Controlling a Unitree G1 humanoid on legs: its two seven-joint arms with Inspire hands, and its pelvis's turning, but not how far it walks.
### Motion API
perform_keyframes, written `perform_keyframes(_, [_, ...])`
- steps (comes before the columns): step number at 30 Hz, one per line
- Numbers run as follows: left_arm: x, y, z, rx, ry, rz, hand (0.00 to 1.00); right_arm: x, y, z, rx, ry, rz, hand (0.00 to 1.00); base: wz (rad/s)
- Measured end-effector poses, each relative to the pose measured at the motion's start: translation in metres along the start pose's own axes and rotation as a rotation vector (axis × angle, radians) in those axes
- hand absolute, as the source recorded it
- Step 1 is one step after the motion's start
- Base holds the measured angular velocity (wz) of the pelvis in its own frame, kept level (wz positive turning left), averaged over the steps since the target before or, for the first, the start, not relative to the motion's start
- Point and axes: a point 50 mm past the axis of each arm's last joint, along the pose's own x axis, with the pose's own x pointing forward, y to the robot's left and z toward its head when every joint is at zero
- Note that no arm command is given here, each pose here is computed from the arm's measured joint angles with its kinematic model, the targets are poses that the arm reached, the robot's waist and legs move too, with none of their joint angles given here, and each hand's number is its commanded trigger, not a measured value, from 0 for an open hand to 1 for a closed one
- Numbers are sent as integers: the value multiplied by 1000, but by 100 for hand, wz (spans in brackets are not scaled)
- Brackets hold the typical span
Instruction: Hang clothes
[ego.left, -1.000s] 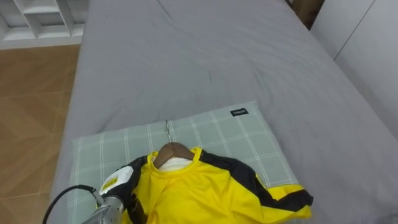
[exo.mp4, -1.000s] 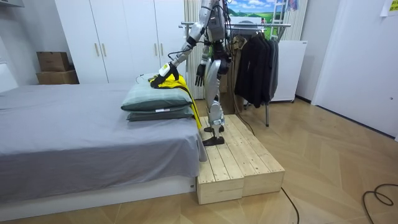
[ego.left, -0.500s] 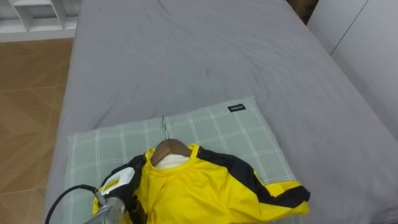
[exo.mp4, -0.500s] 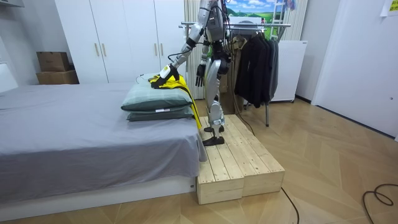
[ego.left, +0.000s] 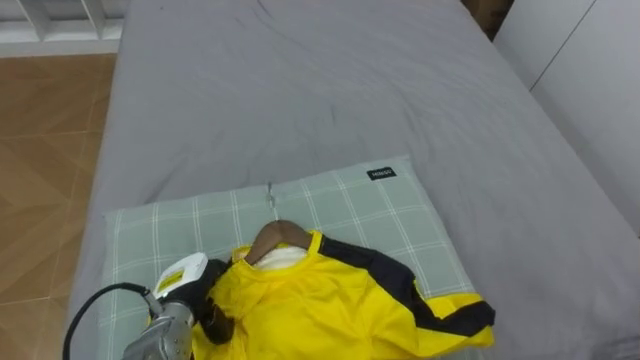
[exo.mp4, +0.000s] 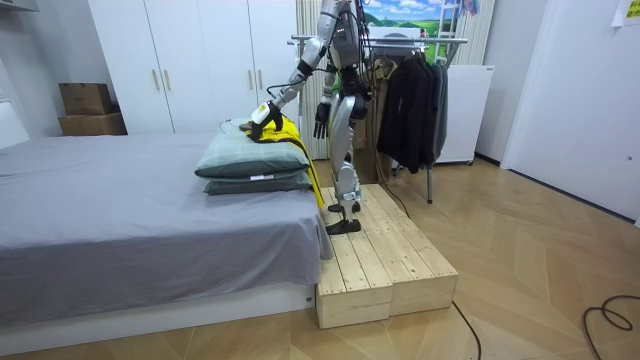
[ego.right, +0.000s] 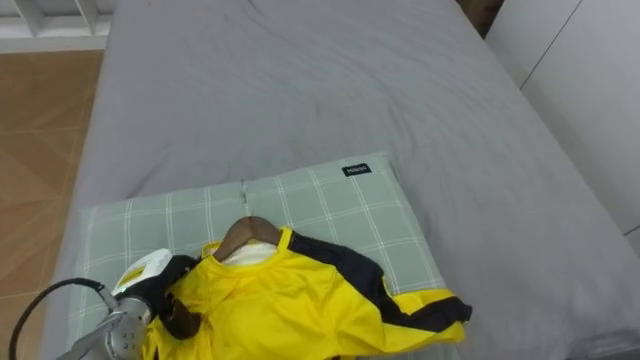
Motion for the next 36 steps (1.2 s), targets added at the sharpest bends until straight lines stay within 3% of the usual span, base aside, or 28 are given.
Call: perform_keyframes(36, [-4, -13, -11, -39, 41, -56, 100, 0, 0, -4, 35, 8, -14, 0, -1])
